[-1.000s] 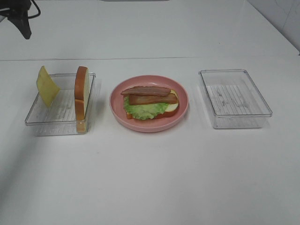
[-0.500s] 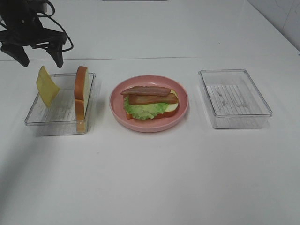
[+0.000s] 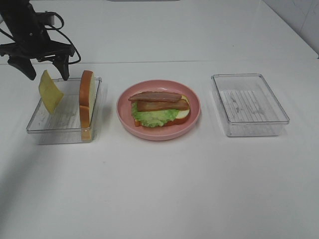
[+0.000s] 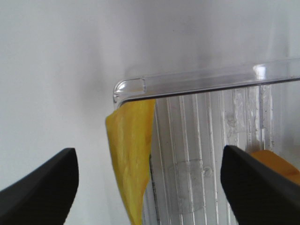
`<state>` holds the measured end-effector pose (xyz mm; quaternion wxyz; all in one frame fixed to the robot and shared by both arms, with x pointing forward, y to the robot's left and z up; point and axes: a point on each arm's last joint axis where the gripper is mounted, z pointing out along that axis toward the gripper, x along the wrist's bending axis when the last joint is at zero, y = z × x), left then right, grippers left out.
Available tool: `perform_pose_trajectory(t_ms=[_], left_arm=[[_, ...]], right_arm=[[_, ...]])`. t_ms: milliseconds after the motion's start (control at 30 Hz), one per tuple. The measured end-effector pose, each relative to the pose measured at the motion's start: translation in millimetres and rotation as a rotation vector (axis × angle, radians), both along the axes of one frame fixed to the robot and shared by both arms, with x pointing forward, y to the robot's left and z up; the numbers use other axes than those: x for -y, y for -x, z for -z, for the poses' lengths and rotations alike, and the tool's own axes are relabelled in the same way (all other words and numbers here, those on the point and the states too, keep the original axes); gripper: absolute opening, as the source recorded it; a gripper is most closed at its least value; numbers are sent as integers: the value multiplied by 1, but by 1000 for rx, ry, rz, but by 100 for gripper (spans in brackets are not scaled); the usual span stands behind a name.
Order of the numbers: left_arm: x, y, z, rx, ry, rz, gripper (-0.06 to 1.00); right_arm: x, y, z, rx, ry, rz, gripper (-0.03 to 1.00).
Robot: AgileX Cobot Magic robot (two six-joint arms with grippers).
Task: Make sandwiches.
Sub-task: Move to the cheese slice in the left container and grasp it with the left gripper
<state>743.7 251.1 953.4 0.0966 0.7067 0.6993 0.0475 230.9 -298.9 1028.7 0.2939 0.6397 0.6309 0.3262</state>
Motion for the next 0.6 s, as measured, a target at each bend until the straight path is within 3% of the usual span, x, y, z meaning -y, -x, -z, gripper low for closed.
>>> perform_pose_trajectory(t_ms=[433, 600], left_arm=[[0, -1, 8, -16, 1, 0, 74], [0, -1, 8, -16, 0, 2, 68]], right_arm=[[0, 0, 0, 0, 0, 0, 75], [0, 0, 0, 0, 0, 0, 75]])
